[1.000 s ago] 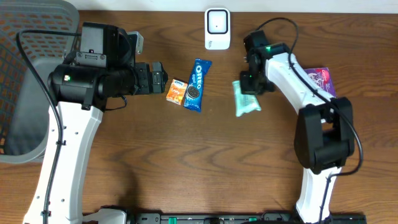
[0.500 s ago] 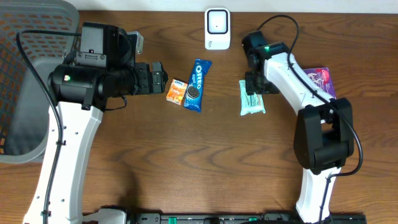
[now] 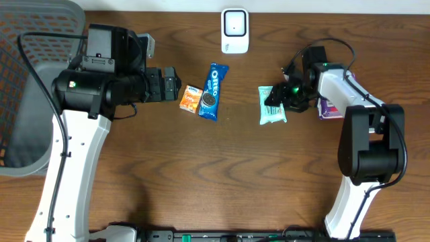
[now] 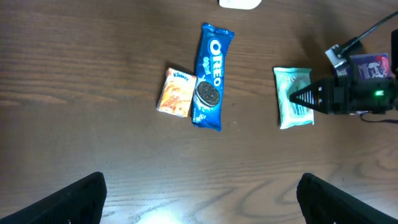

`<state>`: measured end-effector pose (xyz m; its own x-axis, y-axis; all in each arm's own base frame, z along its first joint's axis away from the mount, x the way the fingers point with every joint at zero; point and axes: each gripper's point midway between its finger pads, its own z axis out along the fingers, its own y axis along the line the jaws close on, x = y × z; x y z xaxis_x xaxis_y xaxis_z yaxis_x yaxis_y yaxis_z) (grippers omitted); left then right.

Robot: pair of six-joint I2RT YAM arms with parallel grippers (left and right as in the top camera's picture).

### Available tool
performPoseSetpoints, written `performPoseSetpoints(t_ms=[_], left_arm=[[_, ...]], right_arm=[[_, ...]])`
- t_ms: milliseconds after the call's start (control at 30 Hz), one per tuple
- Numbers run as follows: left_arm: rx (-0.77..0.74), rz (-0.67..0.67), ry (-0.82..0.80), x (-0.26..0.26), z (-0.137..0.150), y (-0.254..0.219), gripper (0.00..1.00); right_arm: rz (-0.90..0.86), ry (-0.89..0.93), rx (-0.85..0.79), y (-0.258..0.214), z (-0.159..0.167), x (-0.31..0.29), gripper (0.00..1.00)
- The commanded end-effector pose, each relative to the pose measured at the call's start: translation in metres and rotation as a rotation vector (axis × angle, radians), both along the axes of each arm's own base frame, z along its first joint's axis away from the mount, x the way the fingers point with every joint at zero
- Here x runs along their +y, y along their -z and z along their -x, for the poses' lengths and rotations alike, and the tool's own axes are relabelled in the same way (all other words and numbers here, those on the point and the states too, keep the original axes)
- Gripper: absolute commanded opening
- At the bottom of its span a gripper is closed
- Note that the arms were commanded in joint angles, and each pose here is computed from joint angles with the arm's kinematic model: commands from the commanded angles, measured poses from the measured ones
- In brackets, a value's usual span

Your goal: Scan the item barcode

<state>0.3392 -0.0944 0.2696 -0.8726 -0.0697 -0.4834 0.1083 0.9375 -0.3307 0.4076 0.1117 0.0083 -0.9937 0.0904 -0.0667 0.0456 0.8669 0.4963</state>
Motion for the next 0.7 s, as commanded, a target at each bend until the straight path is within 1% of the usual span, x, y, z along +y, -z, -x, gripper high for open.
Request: performPoseSetpoints(t_ms=[0,33,100,200,300,400,433,533,567,667], left_arm=[[0.005,-0.008,-0.009,0.002,0.000,0.002,0.98],[0.005,-0.008,-0.009,0.002,0.000,0.002,0.98],[0.005,-0.008,-0.009,0.002,0.000,0.002,0.98],[0.005,-0.008,-0.009,0.002,0.000,0.002,0.98],[0.005,-0.008,-0.009,0.002,0.000,0.002,0.98],[0.005,-0.008,-0.009,0.002,0.000,0.002,0.98],[0.005,-0.008,-0.009,0.002,0.000,0.002,0.98],[0.005,-0.008,-0.009,0.002,0.000,0.002,0.98],[0.006,-0.008,-0.009,0.003,0.000,0.002,0.98],[0.005,-0.008,-0.009,0.002,0.000,0.002,0.98]], right_arm=[[-0.023,0.010,0.079,0.028,0.023,0.005,0.07],[-0.019,0.014,0.075,0.028,0.022,0.003,0.01],[0.005,0.024,0.054,0.024,0.015,-0.001,0.01],[0.184,0.084,0.035,0.011,0.003,-0.029,0.01],[0.502,0.143,-0.014,-0.022,-0.008,-0.070,0.01],[0.746,0.182,-0.066,-0.046,-0.012,-0.092,0.01],[0.859,0.173,-0.103,-0.055,-0.014,-0.097,0.01],[1.032,0.156,-0.168,-0.069,-0.017,-0.099,0.01],[1.128,0.143,-0.205,-0.077,-0.019,-0.100,0.01],[1.248,0.113,-0.234,-0.079,-0.020,-0.099,0.02]])
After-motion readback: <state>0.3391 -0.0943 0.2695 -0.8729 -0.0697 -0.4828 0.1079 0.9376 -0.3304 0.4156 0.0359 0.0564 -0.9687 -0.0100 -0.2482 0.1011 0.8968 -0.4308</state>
